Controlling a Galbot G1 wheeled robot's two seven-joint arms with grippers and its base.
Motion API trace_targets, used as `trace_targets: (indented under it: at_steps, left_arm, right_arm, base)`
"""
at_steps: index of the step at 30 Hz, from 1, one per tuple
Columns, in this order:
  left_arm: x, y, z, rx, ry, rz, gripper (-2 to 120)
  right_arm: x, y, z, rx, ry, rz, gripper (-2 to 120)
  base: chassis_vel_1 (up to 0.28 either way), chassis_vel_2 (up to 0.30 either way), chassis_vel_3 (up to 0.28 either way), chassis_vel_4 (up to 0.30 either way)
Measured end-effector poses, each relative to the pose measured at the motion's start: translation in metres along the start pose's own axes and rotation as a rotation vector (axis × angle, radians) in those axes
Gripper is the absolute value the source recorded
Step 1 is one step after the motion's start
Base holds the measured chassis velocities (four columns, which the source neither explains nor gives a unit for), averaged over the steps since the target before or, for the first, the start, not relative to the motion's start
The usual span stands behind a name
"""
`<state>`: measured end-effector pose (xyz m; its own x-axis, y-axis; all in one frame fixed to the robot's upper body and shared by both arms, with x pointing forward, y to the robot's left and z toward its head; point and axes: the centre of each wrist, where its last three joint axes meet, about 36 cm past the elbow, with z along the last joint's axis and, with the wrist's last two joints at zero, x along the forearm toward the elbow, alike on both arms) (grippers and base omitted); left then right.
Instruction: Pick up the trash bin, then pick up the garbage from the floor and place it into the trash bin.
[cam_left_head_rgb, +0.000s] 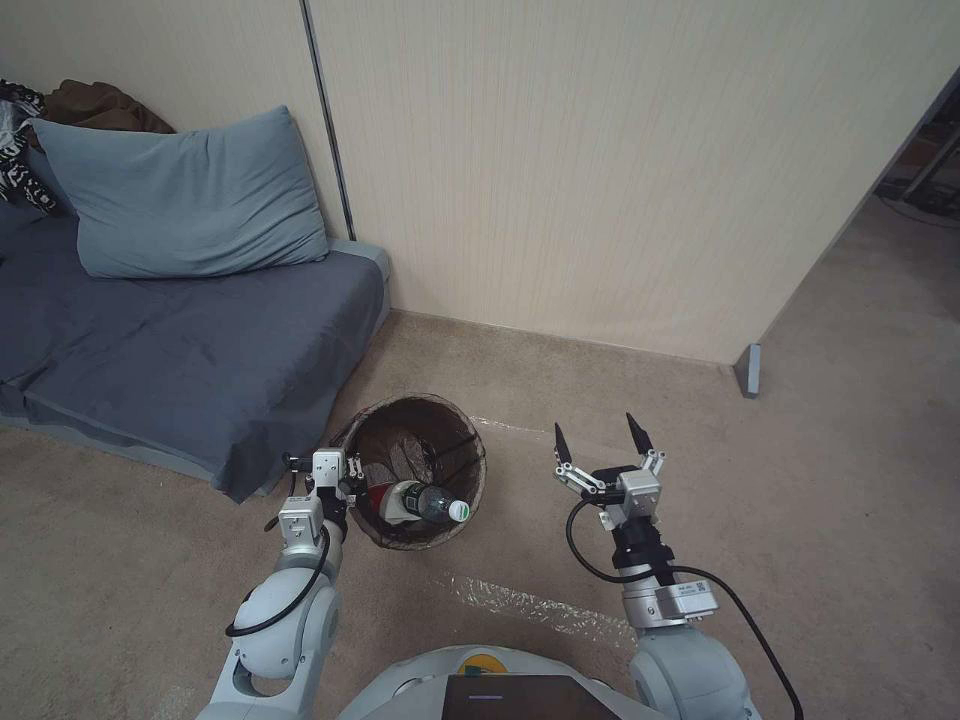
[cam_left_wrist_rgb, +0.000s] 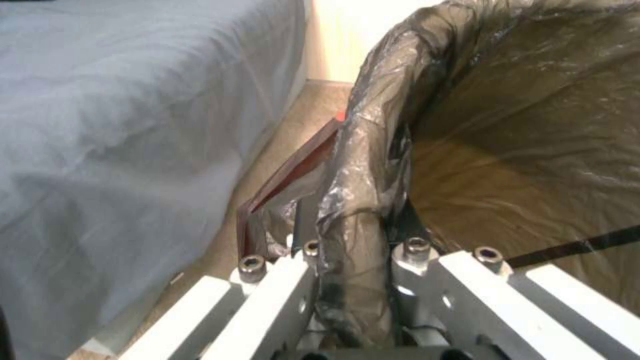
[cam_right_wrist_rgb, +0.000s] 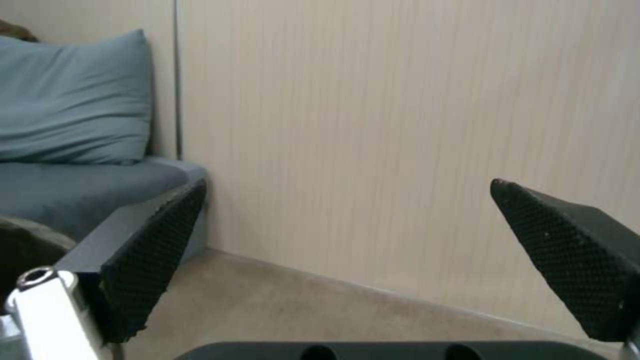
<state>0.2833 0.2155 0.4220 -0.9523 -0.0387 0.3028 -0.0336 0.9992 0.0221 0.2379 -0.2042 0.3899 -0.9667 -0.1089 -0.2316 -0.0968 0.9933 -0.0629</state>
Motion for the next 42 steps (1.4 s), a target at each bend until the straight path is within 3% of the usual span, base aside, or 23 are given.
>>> trace_targets:
  at_steps: [11, 42]
  left_arm:
    - [0.002, -0.001, 0.002, 0.007, -0.015, 0.002, 3]
    - [0.012, -0.004, 0.004, 0.011, 0.007, 0.029, 3]
  right_arm:
    - [0.005, 0.0, 0.024, -0.001, 0.024, 0.018, 100]
    - [-0.015, -0.004, 0.018, -0.008, -0.014, 0.008, 100]
  base:
    - [0.0, 0.0, 0.0, 0.0]
    - [0.013, 0.011, 0.011, 0.012]
